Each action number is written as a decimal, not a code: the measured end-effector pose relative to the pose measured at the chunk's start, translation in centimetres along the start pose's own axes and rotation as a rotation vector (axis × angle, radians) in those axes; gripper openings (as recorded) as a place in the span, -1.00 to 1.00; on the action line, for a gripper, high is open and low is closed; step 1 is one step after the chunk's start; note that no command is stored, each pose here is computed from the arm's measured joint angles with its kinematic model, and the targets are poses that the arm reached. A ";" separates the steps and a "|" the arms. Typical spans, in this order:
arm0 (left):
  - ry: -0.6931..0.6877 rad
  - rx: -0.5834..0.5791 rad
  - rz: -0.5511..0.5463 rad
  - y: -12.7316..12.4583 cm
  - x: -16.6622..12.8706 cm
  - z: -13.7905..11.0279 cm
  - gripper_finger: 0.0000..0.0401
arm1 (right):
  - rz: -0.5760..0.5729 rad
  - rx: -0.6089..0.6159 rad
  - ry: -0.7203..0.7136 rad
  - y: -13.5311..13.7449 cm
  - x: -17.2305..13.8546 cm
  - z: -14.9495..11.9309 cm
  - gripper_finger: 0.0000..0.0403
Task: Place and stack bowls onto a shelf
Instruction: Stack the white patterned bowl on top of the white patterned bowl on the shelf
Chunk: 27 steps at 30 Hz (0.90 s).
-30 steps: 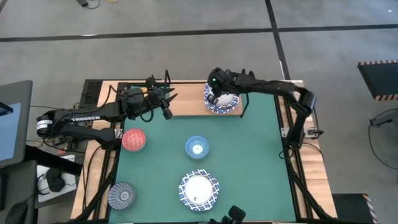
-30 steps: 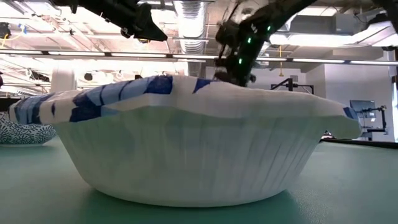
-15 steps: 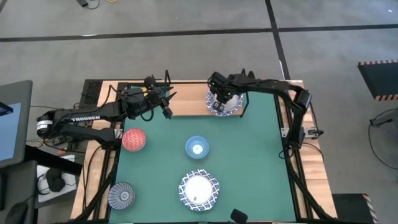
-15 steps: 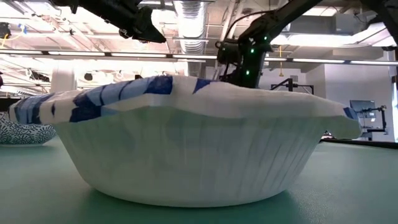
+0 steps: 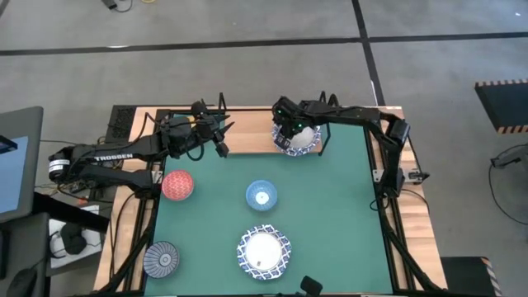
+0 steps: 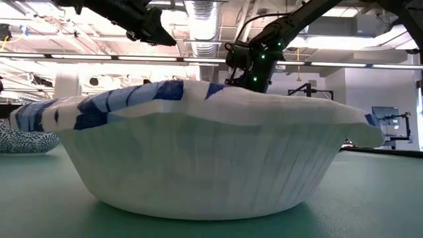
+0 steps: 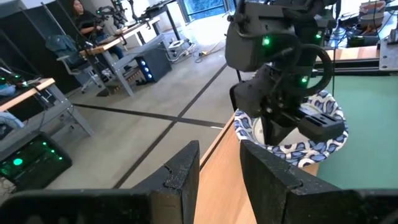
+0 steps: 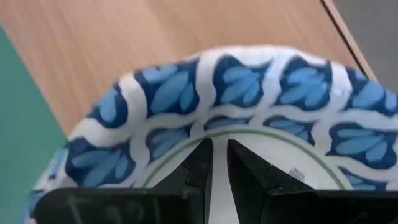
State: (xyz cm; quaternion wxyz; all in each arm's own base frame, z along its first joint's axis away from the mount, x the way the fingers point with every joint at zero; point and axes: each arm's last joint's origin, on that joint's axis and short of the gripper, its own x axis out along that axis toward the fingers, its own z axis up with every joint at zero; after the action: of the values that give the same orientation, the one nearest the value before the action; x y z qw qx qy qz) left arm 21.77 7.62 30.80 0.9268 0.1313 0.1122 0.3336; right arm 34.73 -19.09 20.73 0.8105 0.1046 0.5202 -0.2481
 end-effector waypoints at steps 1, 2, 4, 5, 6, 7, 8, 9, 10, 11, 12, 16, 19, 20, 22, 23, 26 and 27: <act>0.001 0.004 0.000 0.0 0.0 0.0 -0.48 | -0.020 0.000 0.004 -0.1 -0.2 -0.1 -0.64; 0.001 0.010 0.000 0.0 0.0 0.0 -0.48 | -0.031 -0.002 -0.001 -0.2 -0.6 -0.1 -0.64; 0.008 0.033 -0.002 0.0 0.0 -0.1 -0.48 | -0.037 0.001 -0.046 -0.5 -1.9 0.2 -0.64; 0.013 0.044 -0.004 0.0 0.0 -0.1 -0.48 | -0.039 0.003 -0.065 -0.5 -2.7 0.3 -0.64; 0.017 0.053 -0.012 -0.1 0.0 -0.2 -0.48 | -0.040 0.006 -0.087 -0.6 -3.6 0.4 -0.64; 0.020 0.061 -0.021 -0.1 0.0 -0.2 -0.48 | -0.039 0.008 -0.109 -0.7 -4.4 0.5 -0.64; 0.023 0.069 -0.029 -0.1 0.0 -0.3 -0.48 | -0.036 0.006 -0.130 -0.6 -5.2 0.5 -0.64; 0.027 0.074 -0.033 -0.2 0.0 -0.3 -0.48 | -0.032 0.008 -0.153 -0.4 -6.0 0.6 -0.64; 0.032 0.081 -0.035 -0.2 0.0 -0.4 -0.48 | -0.026 0.011 -0.182 -0.1 -6.8 0.6 -0.64; 0.036 0.090 -0.037 -0.2 0.0 -0.4 -0.48 | -0.017 0.016 -0.214 0.4 -7.5 0.6 -0.64; 0.039 0.100 -0.039 -0.2 0.0 -0.5 -0.48 | -0.006 0.017 -0.245 0.9 -8.2 0.5 -0.64; 0.061 0.115 -0.046 -0.3 0.0 -0.7 -0.48 | 0.063 0.016 -0.353 3.8 -9.6 -0.8 -0.64; 0.081 0.124 -0.055 -0.4 -0.1 -0.9 -0.48 | 0.127 0.019 -0.381 6.3 -9.8 -2.5 -0.64; 0.083 0.125 -0.061 -0.4 -0.1 -0.9 -0.48 | 0.149 0.022 -0.396 7.1 -9.9 -2.9 -0.64; 0.075 0.124 -0.088 -0.5 -0.1 -0.9 -0.48 | 0.186 0.018 -0.396 8.7 -10.0 -4.0 -0.64; 0.069 0.122 -0.104 -0.5 -0.1 -0.9 -0.48 | 0.195 0.017 -0.390 9.5 -10.1 -4.6 -0.64; 0.050 0.118 -0.164 -0.7 -0.1 -0.8 -0.48 | 0.197 0.009 -0.372 12.0 -10.3 -6.0 -0.64; 0.043 0.117 -0.184 -0.8 -0.1 -0.8 -0.48 | 0.194 0.003 -0.358 12.7 -10.5 -6.5 -0.64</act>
State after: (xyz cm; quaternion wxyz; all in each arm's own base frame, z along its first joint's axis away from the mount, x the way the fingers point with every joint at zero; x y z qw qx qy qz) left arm 21.90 7.09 29.79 0.9415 0.1672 0.1632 0.2429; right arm 32.59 -2.35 26.19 0.9099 0.1097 0.3550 -0.1842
